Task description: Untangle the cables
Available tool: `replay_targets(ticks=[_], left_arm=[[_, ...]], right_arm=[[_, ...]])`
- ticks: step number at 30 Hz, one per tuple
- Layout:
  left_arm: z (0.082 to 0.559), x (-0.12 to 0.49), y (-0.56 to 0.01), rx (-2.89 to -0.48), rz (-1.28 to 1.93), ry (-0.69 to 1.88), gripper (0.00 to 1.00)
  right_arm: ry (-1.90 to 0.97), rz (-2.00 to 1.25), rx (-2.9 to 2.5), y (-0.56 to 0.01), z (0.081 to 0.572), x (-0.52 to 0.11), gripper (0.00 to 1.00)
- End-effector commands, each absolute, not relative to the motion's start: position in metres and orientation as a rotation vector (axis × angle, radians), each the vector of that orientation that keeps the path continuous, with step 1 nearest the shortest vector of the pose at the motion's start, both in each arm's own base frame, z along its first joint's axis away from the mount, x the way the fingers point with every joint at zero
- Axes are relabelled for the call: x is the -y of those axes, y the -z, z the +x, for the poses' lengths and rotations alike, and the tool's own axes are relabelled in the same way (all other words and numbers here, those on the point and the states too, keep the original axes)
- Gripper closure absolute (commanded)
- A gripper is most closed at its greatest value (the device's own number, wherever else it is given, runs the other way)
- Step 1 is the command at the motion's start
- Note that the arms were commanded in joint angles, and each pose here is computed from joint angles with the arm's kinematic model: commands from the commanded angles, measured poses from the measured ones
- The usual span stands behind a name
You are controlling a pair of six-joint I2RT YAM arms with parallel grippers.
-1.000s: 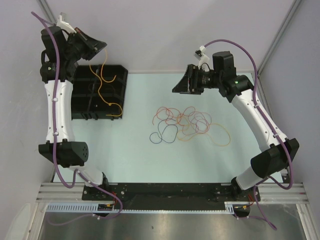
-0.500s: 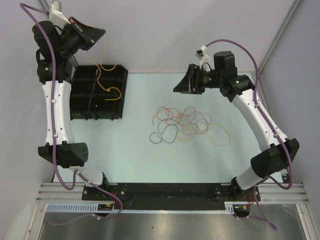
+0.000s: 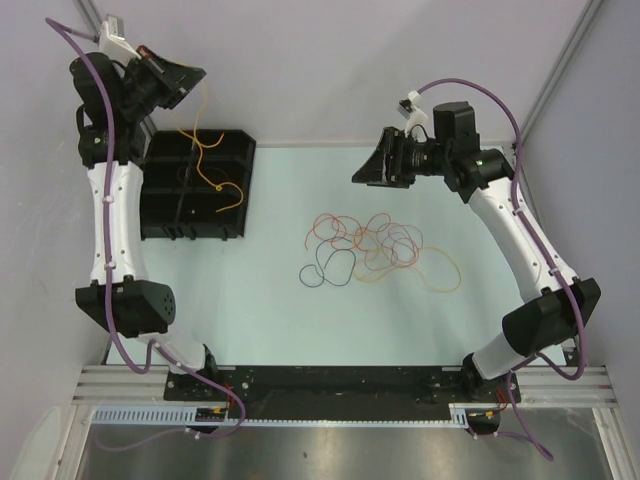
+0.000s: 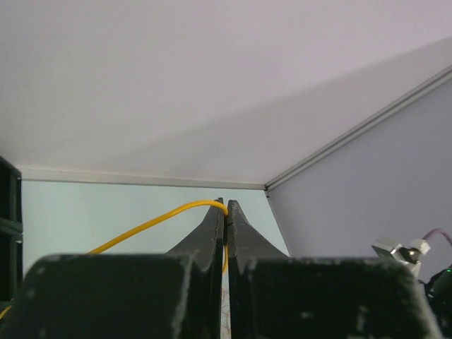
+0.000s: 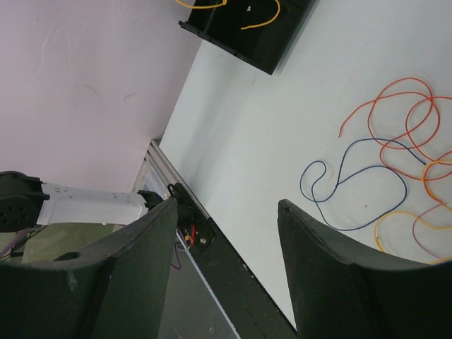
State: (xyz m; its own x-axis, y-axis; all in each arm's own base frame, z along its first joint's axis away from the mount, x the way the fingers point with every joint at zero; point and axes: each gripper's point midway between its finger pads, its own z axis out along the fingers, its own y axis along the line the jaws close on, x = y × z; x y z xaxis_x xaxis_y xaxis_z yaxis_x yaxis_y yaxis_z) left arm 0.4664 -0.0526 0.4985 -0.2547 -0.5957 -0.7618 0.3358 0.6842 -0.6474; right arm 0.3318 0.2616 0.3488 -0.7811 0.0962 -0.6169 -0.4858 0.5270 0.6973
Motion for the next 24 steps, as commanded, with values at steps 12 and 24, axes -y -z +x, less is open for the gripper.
replay_targets(ticks=[12, 24], left_arm=[[0.458, 0.009, -0.471, -1.618, -0.289, 0.707, 1.0], [0.471, -0.007, -0.376, -1.747, -0.389, 0.627, 1.0]], right_arm=[[-1.236, -0.337, -2.105, -0.366, 0.322, -0.252, 0.37], [-1.229, -0.326, -2.115, -0.361, 0.321, -0.25, 0.37]])
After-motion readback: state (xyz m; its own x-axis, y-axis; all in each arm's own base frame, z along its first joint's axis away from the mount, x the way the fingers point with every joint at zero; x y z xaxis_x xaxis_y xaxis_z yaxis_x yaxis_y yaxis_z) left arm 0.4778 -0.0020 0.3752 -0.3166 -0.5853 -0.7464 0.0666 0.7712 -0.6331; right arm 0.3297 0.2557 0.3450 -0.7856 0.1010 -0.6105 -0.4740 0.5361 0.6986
